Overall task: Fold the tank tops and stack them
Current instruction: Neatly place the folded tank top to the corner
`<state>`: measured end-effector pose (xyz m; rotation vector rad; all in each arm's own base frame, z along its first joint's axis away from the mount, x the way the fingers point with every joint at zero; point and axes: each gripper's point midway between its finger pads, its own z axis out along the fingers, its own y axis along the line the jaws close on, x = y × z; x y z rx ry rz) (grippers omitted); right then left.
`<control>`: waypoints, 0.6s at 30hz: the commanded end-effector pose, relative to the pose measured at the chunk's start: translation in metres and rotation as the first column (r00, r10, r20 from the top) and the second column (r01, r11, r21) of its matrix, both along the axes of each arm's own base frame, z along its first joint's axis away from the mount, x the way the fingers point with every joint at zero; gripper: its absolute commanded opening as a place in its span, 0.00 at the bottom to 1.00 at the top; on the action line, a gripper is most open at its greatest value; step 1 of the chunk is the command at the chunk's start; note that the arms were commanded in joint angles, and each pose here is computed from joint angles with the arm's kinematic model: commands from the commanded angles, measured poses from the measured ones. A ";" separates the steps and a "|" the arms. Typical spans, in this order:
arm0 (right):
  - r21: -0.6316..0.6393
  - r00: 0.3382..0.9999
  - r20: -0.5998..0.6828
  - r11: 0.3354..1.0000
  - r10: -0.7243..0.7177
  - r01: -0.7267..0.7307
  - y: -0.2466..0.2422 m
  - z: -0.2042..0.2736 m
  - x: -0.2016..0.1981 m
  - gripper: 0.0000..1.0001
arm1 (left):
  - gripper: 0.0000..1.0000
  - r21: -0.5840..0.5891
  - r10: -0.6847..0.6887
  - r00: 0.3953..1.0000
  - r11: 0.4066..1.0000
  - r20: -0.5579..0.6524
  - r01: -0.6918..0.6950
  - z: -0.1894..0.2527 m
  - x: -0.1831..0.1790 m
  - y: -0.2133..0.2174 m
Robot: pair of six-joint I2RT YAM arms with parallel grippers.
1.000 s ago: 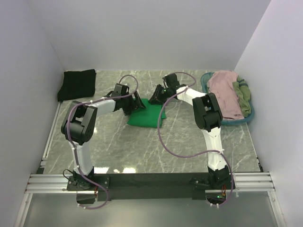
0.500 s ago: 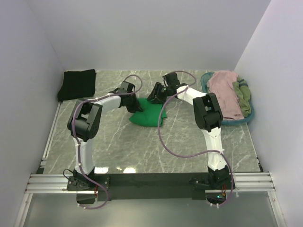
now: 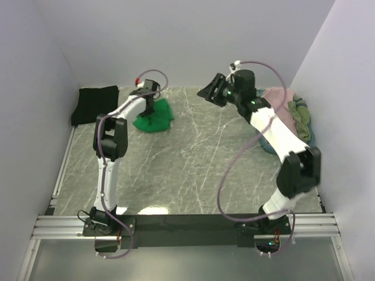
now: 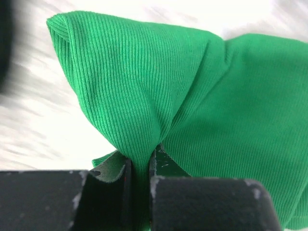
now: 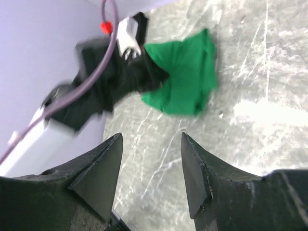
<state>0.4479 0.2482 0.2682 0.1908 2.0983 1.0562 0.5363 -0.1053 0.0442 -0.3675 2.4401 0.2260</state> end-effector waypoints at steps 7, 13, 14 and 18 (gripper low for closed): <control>-0.028 1.000 0.013 1.000 0.001 0.000 -0.017 -0.025 -0.047 0.59 | 0.00 0.238 0.085 0.979 0.963 0.186 -0.129 0.083 0.059 0.114; -0.038 1.000 -0.002 0.999 0.023 -0.023 -0.018 -0.045 -0.056 0.59 | 0.00 0.235 0.094 0.970 0.961 0.225 -0.148 0.106 0.076 0.151; -0.035 0.999 -0.011 0.999 0.032 -0.032 -0.015 -0.048 -0.058 0.59 | 0.00 0.236 0.091 0.968 0.960 0.233 -0.147 0.112 0.076 0.156; -0.044 0.998 -0.027 0.998 0.048 -0.049 -0.013 -0.060 -0.063 0.59 | 0.00 0.192 0.091 0.959 0.970 0.268 -0.146 0.129 0.081 0.178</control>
